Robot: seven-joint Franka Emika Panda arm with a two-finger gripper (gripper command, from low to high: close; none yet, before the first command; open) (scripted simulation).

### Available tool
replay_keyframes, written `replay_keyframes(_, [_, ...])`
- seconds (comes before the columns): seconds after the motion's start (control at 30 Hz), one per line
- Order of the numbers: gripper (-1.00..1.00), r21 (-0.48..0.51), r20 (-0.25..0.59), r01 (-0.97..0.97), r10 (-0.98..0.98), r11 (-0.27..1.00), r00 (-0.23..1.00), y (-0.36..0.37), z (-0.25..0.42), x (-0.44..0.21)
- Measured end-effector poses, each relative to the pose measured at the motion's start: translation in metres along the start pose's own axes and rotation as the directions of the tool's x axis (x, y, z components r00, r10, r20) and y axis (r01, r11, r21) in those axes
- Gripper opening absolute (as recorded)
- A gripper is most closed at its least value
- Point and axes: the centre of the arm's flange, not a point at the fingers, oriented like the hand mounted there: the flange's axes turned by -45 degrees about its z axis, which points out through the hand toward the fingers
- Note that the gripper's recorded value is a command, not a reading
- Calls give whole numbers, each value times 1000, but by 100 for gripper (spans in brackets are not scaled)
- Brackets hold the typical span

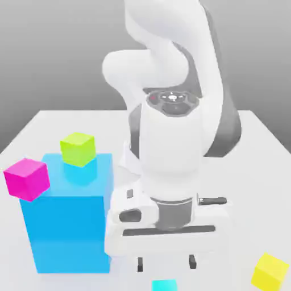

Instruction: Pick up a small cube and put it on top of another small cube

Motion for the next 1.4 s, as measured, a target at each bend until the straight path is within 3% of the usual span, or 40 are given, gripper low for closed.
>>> replay_keyframes(0.1, [0, 1, 7, 1, -1, 1000, 1000, 0, 43, -1])
replay_keyframes(0.13, [-100, 0, 7, 1, -1, 1000, 1000, 0, 51, -2])
replay_keyframes(0.37, [-100, 0, 7, 1, -1, 1000, 1000, -1, 50, -2])
replay_keyframes(0.53, [-100, -1, 14, -4, 4, 1000, 1000, 4, -7, 2])
replay_keyframes(0.73, [-100, -5, 31, -177, 177, 984, 984, 59, -88, -11])
replay_keyframes(0.93, [-100, 7, 40, -383, 383, 924, 923, 118, -162, -53])
replay_keyframes(1.4, [-100, 38, 52, -725, 723, 688, 689, 172, -281, -194])
